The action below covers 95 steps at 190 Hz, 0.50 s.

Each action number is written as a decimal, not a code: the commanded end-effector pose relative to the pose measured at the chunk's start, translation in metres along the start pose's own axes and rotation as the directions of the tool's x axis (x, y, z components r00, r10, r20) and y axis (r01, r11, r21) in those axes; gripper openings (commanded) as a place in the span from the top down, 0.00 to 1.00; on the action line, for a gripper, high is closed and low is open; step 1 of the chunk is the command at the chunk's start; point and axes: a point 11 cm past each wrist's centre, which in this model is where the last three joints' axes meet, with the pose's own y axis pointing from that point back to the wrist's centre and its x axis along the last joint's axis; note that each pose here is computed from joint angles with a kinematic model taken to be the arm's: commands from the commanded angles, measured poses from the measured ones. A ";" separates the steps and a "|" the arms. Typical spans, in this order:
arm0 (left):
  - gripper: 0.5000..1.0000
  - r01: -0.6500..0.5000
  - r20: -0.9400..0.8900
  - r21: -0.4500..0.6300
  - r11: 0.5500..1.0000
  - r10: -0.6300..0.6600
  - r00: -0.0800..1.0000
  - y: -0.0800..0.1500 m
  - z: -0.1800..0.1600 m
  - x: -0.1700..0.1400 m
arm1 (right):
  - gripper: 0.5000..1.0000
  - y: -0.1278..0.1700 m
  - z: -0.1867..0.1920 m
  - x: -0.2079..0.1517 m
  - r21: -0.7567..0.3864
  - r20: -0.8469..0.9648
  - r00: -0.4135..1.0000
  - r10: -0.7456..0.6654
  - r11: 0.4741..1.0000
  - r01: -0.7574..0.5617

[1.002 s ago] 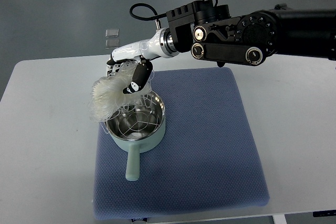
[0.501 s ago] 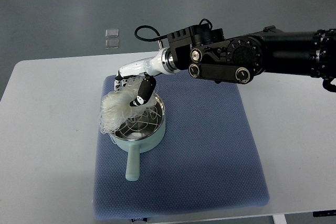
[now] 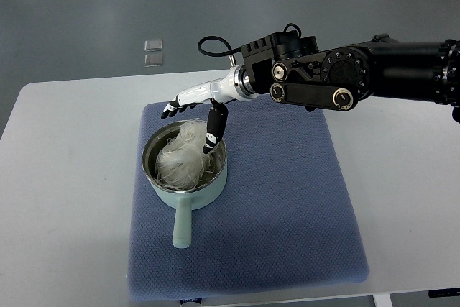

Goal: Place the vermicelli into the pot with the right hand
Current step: 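Open the right hand and lift it away from the pot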

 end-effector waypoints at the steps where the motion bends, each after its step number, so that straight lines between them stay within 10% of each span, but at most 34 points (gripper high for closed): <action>1: 0.00 0.000 0.000 0.000 1.000 0.000 1.000 0.000 0.000 0.000 | 0.15 0.008 -0.005 0.013 0.026 0.027 0.999 0.025 0.999 -0.026; 61: 0.00 0.003 0.001 0.001 1.000 -0.003 1.000 0.000 0.000 -0.001 | 0.15 0.074 0.049 0.063 0.096 0.470 0.834 0.289 0.922 -0.374; 95: 0.00 0.003 0.002 0.002 1.000 -0.003 1.000 0.000 0.000 -0.001 | 0.15 0.094 0.124 0.029 -0.019 0.854 0.395 0.338 0.779 -0.626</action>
